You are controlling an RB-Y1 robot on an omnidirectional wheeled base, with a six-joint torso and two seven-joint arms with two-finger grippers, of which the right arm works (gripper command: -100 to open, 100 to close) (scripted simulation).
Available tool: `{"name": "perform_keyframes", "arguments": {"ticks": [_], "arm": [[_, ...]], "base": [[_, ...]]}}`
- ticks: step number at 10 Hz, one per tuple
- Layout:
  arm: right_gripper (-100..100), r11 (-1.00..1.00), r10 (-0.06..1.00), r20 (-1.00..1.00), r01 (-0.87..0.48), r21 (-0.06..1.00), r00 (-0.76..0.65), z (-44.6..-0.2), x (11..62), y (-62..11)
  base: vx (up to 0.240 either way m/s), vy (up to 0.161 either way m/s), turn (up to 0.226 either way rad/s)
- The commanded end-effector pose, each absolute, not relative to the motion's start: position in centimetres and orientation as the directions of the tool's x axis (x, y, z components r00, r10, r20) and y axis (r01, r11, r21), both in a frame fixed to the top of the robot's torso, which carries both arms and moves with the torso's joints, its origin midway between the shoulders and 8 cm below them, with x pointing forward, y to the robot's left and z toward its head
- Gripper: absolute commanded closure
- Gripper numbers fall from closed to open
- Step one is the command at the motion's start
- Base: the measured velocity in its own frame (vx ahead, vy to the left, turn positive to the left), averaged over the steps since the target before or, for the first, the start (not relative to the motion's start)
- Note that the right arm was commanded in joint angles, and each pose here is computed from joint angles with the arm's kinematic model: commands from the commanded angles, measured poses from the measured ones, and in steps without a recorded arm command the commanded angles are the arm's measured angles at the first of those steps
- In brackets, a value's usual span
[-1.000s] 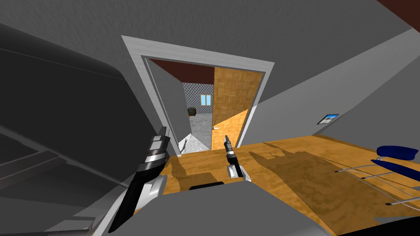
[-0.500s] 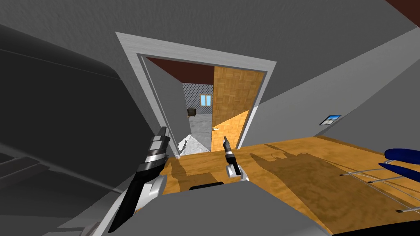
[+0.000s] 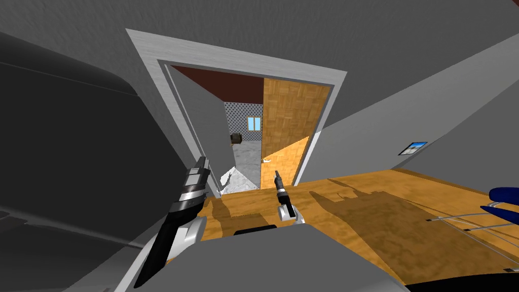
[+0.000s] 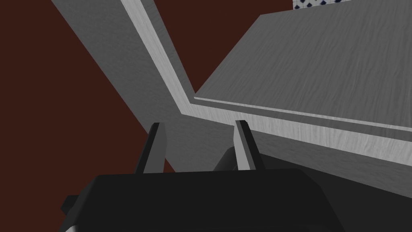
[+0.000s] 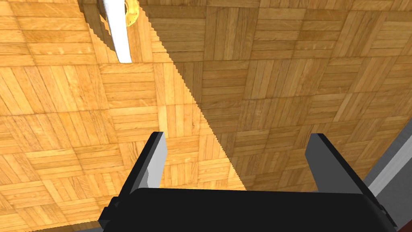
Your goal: Push the door open
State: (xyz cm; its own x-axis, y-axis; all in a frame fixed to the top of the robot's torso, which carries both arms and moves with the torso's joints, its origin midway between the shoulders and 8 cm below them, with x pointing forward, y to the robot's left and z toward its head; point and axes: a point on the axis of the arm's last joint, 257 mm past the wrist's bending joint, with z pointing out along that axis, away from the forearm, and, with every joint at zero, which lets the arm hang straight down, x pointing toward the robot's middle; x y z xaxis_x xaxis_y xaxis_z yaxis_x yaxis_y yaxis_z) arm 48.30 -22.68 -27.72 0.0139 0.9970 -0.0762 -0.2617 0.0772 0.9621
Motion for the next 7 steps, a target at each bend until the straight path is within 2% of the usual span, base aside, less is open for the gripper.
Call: {"name": "perform_keyframes", "arguments": {"ticks": [1, 7], "arm": [[-100, 0.071, 0.997, -0.071, -0.238, 0.969, 0.01, -28.9, 48.6, -22.4], [-100, 0.052, 0.999, -0.053, -0.161, 0.986, -0.003, -32.5, 49.1, -21.3]], "base": [[0.091, -0.027, 0.006], [0.081, -0.034, 0.004]]}}
